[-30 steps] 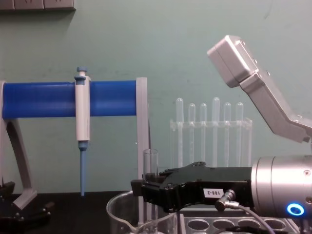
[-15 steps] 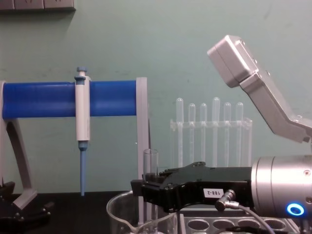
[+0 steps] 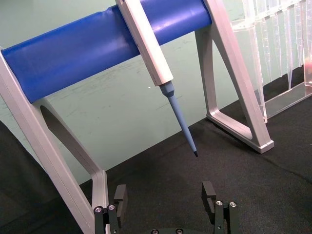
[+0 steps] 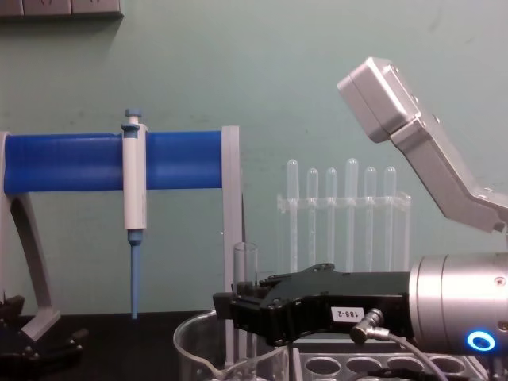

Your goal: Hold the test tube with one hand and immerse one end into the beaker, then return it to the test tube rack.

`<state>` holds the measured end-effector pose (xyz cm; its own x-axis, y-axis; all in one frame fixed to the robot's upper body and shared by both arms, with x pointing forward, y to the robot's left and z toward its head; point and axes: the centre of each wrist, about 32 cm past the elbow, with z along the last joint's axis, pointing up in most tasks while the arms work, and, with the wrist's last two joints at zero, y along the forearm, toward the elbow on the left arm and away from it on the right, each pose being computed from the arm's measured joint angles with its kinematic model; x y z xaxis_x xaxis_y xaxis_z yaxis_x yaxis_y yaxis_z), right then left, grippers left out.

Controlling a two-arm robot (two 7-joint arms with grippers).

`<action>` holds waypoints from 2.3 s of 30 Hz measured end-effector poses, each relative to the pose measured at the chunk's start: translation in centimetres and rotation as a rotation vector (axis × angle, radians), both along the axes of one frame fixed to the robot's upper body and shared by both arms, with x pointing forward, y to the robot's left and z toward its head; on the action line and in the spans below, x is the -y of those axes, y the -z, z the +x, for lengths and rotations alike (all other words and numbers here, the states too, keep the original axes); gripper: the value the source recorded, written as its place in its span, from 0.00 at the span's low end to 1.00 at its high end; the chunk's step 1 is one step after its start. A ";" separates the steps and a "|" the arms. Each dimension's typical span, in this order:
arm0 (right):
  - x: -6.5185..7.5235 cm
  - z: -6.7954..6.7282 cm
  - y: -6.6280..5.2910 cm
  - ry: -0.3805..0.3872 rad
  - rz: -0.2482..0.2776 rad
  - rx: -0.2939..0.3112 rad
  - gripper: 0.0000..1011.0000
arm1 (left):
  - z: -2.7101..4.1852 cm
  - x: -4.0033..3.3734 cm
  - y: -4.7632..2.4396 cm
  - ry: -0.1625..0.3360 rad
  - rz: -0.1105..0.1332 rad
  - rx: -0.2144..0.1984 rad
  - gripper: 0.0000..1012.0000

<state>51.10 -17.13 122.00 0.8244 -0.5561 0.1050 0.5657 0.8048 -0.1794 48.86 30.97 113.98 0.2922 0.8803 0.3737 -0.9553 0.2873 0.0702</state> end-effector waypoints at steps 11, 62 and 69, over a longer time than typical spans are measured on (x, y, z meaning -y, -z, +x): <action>0.0 0.0 0.0 0.000 0.000 0.000 0.22 | 0.00 0.00 0.00 0.000 0.000 0.000 0.99; 6.0 -4.2 -9.3 0.028 0.088 0.171 0.22 | 0.00 0.00 0.00 0.000 0.000 0.000 0.99; 8.0 -5.2 -7.5 0.051 0.064 0.137 0.22 | 0.00 0.00 0.00 0.000 0.000 0.000 0.99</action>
<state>45.86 -25.11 129.48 0.7756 -0.6058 0.1774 0.6216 0.7819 -0.0472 48.86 30.96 113.98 0.2923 0.8803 0.3737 -0.9552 0.2873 0.0703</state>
